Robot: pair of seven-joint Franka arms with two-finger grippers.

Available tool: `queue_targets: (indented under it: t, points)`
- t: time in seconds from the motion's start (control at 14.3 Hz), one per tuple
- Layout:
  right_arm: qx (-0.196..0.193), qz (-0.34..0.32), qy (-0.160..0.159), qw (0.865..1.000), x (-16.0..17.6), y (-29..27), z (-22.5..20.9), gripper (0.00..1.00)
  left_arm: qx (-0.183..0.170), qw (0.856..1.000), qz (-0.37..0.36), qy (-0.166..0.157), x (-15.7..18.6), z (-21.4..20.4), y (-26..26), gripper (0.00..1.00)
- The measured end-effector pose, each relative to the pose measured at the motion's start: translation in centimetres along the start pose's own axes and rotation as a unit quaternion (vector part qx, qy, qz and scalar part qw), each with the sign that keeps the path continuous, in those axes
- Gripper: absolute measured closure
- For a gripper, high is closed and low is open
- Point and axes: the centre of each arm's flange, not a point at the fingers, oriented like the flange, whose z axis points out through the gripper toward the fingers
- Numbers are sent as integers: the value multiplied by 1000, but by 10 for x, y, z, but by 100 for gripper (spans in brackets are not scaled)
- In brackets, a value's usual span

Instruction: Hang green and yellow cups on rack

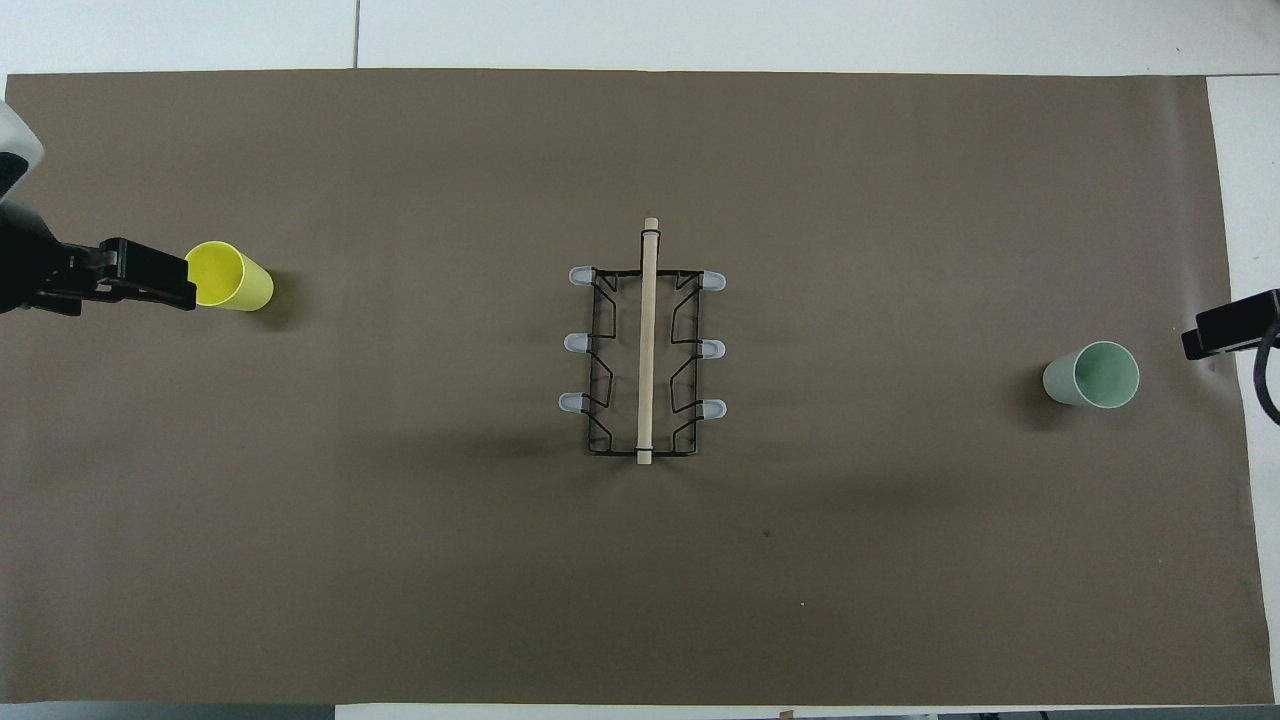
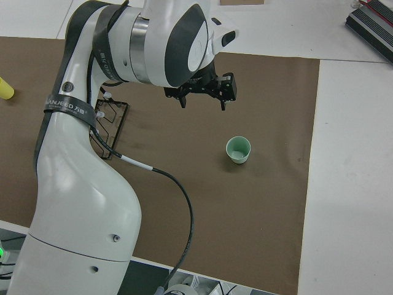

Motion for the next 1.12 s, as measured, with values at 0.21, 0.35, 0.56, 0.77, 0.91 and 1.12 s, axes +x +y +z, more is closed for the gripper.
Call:
queue_targets:
  t: [0.21,0.35,0.56,0.77,0.91,1.12]
  points:
    - [0,0,0,1000,0,0,0,0,0,1000,0,0,0,0,0,0]
    - [0,0,0,1000,0,0,0,0,0,1000,0,0,0,0,0,0]
    - [0,0,0,1000,0,0,0,0,1,1000,-6,-3,-1,2,-5,0]
    - [0,0,-1,1000,0,0,0,0,2,997,-82,-8,-3,7,-18,0]
    - [0,-2,-1,1000,1,-2,0,0,3,989,-148,-11,-4,9,-35,0]
    - [0,-8,-2,1000,1,-9,1,0,-20,976,-213,-22,-5,17,-81,0]
